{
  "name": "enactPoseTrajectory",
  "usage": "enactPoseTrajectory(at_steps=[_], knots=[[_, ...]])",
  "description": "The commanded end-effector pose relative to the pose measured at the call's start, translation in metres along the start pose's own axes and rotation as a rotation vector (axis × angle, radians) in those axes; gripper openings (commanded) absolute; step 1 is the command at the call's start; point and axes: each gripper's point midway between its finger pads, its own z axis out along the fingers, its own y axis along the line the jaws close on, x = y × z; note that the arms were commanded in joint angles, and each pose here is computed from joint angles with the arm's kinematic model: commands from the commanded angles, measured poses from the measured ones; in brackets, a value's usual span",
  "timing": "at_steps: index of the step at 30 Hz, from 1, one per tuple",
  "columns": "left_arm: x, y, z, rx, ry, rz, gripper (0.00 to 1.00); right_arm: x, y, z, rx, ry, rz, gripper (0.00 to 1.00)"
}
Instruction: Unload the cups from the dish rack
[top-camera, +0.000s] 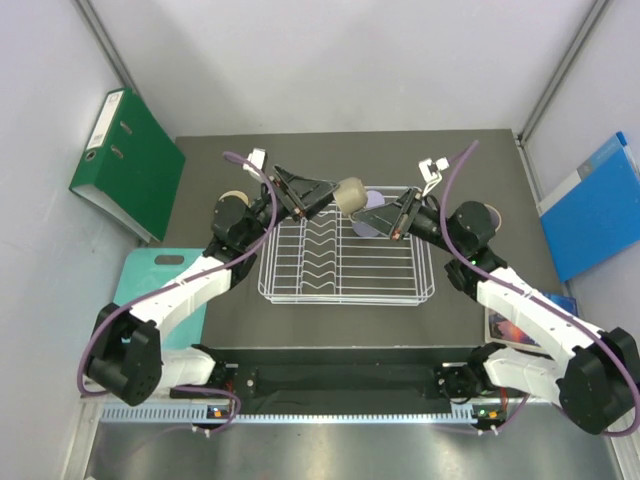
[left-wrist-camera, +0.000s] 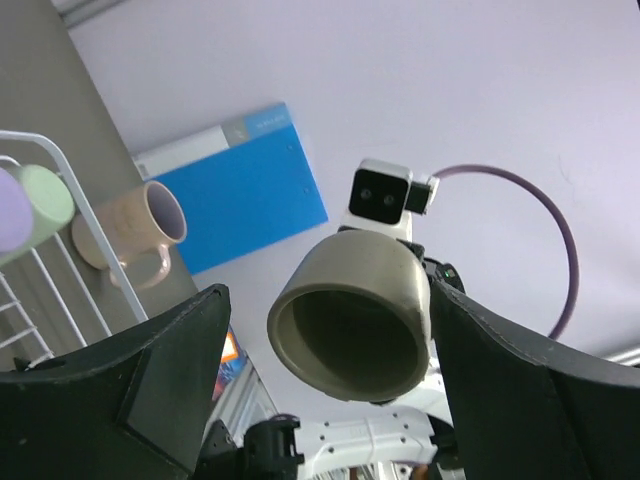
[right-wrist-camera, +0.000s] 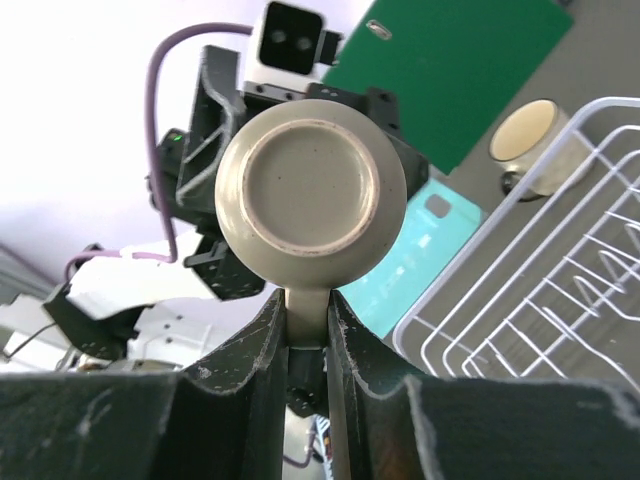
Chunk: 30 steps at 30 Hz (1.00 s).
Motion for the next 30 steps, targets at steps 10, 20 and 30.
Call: enactPoseTrajectory(at_steps=[10, 20, 30], knots=[[0.026, -0.059, -0.005, 0.2, 0.093, 0.038, 0.82, -0.015, 0.035, 0.001, -0.142, -0.017, -0.093, 0.0], [0.015, -0.035, -0.014, -0.028, 0.024, 0.168, 0.98, -0.031, 0.036, -0.002, -0.074, -0.044, -0.179, 0.0], [0.017, -0.048, -0.016, 0.025, 0.031, 0.14, 0.99, -0.028, 0.01, -0.001, -0.032, -0.034, -0.173, 0.0]])
